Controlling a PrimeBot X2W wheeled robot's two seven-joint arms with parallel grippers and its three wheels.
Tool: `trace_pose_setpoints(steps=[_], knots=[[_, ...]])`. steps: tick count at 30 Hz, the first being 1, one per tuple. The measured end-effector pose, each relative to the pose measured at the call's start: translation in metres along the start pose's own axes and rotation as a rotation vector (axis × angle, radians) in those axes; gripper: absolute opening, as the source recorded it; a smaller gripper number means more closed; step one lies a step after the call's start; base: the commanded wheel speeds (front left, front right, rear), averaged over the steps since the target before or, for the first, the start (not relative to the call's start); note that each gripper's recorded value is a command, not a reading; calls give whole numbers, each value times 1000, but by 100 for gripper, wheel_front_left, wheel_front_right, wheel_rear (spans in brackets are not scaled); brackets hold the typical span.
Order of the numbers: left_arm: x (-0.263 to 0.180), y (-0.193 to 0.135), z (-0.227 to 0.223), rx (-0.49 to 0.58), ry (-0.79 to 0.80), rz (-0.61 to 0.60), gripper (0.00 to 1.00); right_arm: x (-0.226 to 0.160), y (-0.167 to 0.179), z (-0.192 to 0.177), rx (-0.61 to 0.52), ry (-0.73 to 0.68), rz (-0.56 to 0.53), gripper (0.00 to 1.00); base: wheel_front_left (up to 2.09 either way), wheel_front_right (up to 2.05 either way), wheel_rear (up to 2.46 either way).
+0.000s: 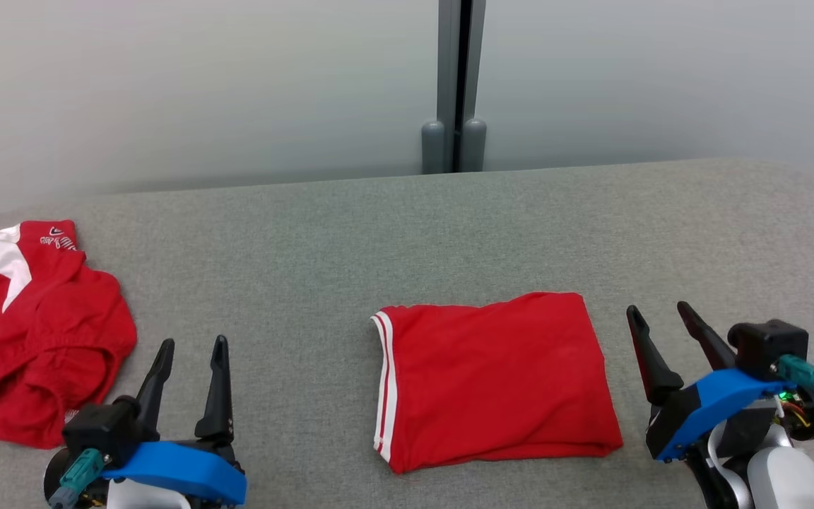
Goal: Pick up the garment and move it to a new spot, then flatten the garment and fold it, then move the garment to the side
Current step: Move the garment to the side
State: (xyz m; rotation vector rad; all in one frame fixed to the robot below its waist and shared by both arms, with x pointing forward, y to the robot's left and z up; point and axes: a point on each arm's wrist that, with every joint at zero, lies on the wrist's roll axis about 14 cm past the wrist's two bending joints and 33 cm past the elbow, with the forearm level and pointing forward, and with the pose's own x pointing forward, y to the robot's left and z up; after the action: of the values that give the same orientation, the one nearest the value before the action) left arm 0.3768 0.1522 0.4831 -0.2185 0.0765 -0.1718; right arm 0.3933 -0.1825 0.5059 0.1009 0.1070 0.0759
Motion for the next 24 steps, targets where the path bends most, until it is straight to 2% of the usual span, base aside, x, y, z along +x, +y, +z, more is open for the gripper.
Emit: trace_pose_setpoints(steps=[5, 12, 16, 23, 24], knots=[[9, -1, 7, 9, -19, -9, 100, 18, 1, -28, 29, 215, 2, 100, 0, 0, 0], [15, 6, 6, 19, -18, -4, 100, 33, -1, -79, -25, 530, -14, 100, 0, 0, 0], [15, 14, 5, 25, -13, 10, 100, 33, -4, -105, -19, 660, -30, 100, 0, 0, 0], [18, 21, 1, 28, -8, 29, 100, 28, 11, -135, 10, 804, 16, 100, 0, 0, 0], [19, 21, -1, 27, -3, 27, 100, 28, 12, -136, 13, 813, 22, 58, 0, 0, 0]])
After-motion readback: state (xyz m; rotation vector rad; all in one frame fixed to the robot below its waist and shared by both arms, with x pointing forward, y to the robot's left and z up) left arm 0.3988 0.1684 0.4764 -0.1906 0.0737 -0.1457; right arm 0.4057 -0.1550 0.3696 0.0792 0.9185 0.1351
